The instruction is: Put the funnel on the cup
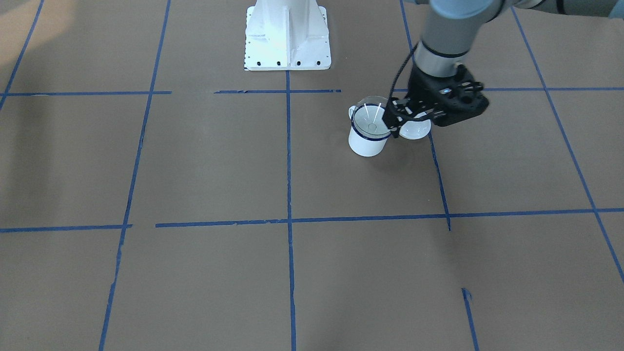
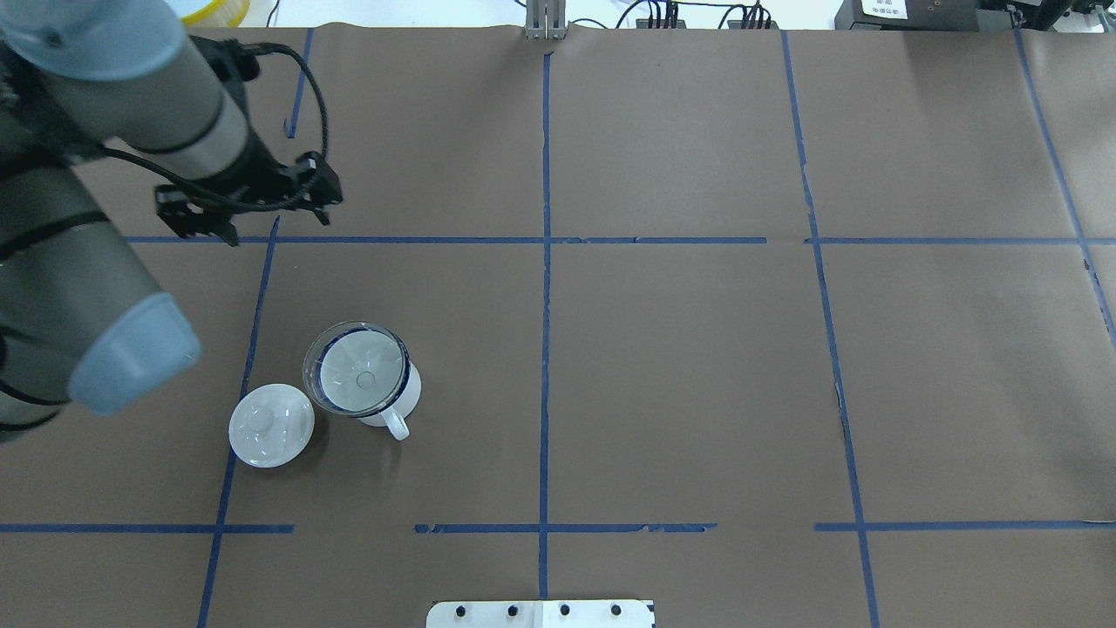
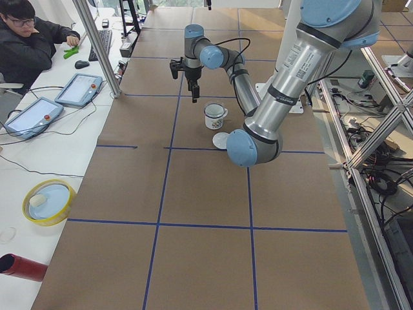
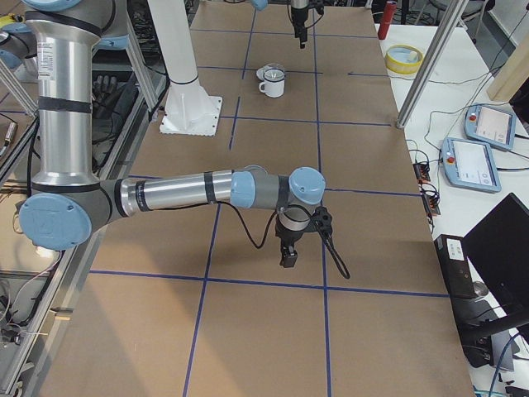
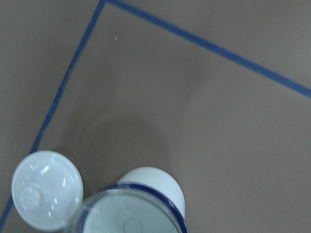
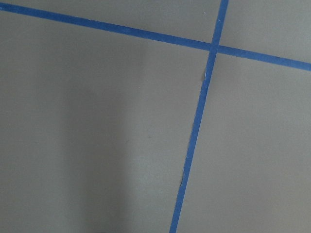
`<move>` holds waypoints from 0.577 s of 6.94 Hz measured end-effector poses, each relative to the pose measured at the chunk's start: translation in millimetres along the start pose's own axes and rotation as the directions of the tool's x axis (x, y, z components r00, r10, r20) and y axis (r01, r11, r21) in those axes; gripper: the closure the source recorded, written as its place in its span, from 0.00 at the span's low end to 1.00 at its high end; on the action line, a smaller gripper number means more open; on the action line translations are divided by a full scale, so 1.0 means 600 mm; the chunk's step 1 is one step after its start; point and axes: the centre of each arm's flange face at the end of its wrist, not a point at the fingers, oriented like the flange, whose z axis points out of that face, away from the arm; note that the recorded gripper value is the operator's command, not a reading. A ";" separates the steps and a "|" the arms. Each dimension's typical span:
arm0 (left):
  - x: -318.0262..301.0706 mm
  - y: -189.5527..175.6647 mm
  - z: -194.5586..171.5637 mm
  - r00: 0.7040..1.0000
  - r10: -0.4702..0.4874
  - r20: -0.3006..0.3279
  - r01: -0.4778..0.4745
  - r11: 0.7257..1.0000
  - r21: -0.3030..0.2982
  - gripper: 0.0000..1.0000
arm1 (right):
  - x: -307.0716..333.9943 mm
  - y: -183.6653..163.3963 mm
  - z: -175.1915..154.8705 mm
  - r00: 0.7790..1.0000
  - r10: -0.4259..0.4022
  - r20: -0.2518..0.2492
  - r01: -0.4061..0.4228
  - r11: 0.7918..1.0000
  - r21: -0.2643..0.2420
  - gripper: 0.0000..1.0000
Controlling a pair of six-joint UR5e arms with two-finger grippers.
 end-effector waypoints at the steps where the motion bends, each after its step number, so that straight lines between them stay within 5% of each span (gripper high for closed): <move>1: -0.121 -0.057 -0.029 0.994 0.103 -0.030 -0.102 0.994 0.026 0.00 | 0.000 0.000 0.000 1.000 0.000 0.000 0.000 1.000 0.000 0.00; 4: -0.522 -0.134 -0.081 0.930 0.361 0.067 -0.365 0.929 0.057 0.00 | -0.001 0.000 -0.001 1.000 -0.001 0.000 0.001 1.000 0.001 0.00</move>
